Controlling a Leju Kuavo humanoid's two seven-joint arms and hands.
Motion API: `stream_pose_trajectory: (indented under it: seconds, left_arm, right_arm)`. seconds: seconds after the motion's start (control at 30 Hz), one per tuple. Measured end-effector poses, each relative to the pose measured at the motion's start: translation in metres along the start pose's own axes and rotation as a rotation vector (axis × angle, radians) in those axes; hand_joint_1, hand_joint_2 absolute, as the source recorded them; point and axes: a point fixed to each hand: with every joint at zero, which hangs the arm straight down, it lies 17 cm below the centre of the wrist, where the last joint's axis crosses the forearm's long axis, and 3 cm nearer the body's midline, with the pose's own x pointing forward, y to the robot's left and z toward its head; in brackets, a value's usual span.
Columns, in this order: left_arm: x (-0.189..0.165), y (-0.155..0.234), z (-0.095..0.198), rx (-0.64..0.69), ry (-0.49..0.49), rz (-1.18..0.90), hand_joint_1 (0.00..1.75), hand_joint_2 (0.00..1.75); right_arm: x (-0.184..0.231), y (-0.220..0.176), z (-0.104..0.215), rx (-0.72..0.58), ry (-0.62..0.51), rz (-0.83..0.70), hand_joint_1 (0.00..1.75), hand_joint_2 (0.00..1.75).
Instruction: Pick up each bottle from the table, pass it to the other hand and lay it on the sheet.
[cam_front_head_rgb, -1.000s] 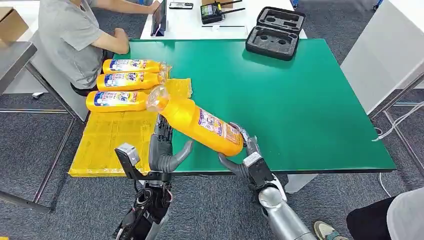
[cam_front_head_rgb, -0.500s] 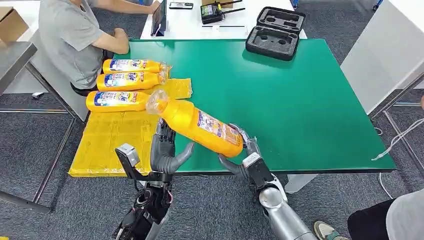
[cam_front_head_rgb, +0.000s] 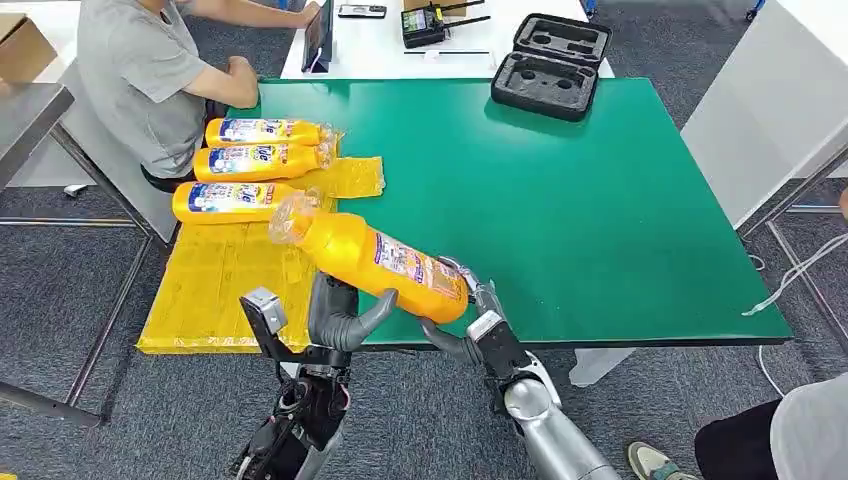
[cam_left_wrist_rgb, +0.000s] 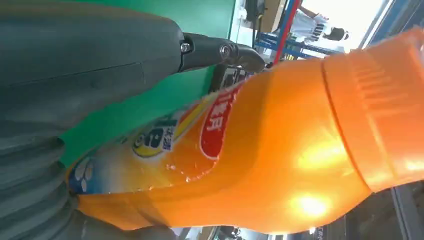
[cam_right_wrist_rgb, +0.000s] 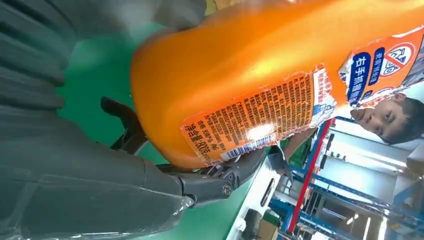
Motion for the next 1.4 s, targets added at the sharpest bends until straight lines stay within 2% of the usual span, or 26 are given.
stream_pose_trajectory:
  seconds: [0.33,0.43,0.47,0.5,0.53,0.57,0.6,0.63,0.67,0.7,0.73,0.77,0.8,1.1,1.4]
  left_arm:
    - [-0.004,0.000,0.001,0.004,0.010,0.004,0.00,1.75]
    - [-0.004,0.001,0.001,0.007,0.010,0.000,0.07,1.75]
    - [-0.004,0.001,0.001,0.007,0.010,0.000,0.21,1.75]
    - [-0.004,0.000,0.001,0.002,0.010,0.005,1.15,1.75]
    - [-0.003,-0.001,0.001,-0.003,0.009,0.012,1.40,1.75]
    - [-0.003,-0.002,0.001,-0.008,0.009,0.016,1.48,1.75]
    - [-0.003,-0.003,0.001,-0.010,0.009,0.018,1.69,1.75]
    - [-0.003,-0.004,0.001,-0.015,0.008,0.024,1.71,1.75]
    - [-0.002,-0.004,0.001,-0.018,0.008,0.027,1.71,1.75]
    - [-0.002,-0.005,0.001,-0.020,0.006,0.032,1.75,1.75]
    - [-0.001,-0.006,0.001,-0.024,0.006,0.035,1.75,1.75]
    - [0.000,-0.007,0.001,-0.028,0.003,0.039,1.75,1.75]
    - [0.001,-0.008,0.001,-0.036,0.000,0.040,1.75,1.75]
    - [0.015,-0.026,0.000,-0.120,-0.033,0.080,1.75,1.75]
    - [0.018,-0.028,0.000,-0.130,-0.040,0.093,1.75,1.75]
  right_arm:
    - [-0.002,0.002,0.001,0.002,0.006,-0.005,1.73,1.75]
    - [-0.002,0.001,0.002,0.000,0.008,-0.010,1.71,1.75]
    - [-0.002,0.002,0.002,0.001,0.009,-0.012,1.71,1.75]
    - [-0.003,0.002,0.002,0.001,0.010,-0.015,1.68,1.75]
    - [-0.002,0.002,0.002,0.002,0.010,-0.020,1.62,1.75]
    - [-0.002,0.002,0.002,0.002,0.011,-0.023,1.59,1.75]
    - [-0.002,0.002,0.002,0.001,0.011,-0.024,1.45,1.75]
    - [-0.002,0.002,0.002,0.002,0.011,-0.026,1.31,1.75]
    - [-0.002,0.002,0.002,0.003,0.012,-0.027,1.31,1.75]
    - [-0.002,0.003,0.002,0.005,0.011,-0.029,0.99,1.75]
    - [-0.002,0.003,0.002,0.006,0.011,-0.030,0.79,1.75]
    - [-0.002,0.003,0.002,0.008,0.011,-0.032,0.79,1.75]
    - [-0.002,0.004,0.002,0.011,0.011,-0.035,0.03,1.75]
    - [-0.001,0.006,0.002,0.025,0.007,-0.041,0.00,1.75]
    - [-0.001,0.005,0.000,0.022,0.004,-0.026,0.00,1.75]
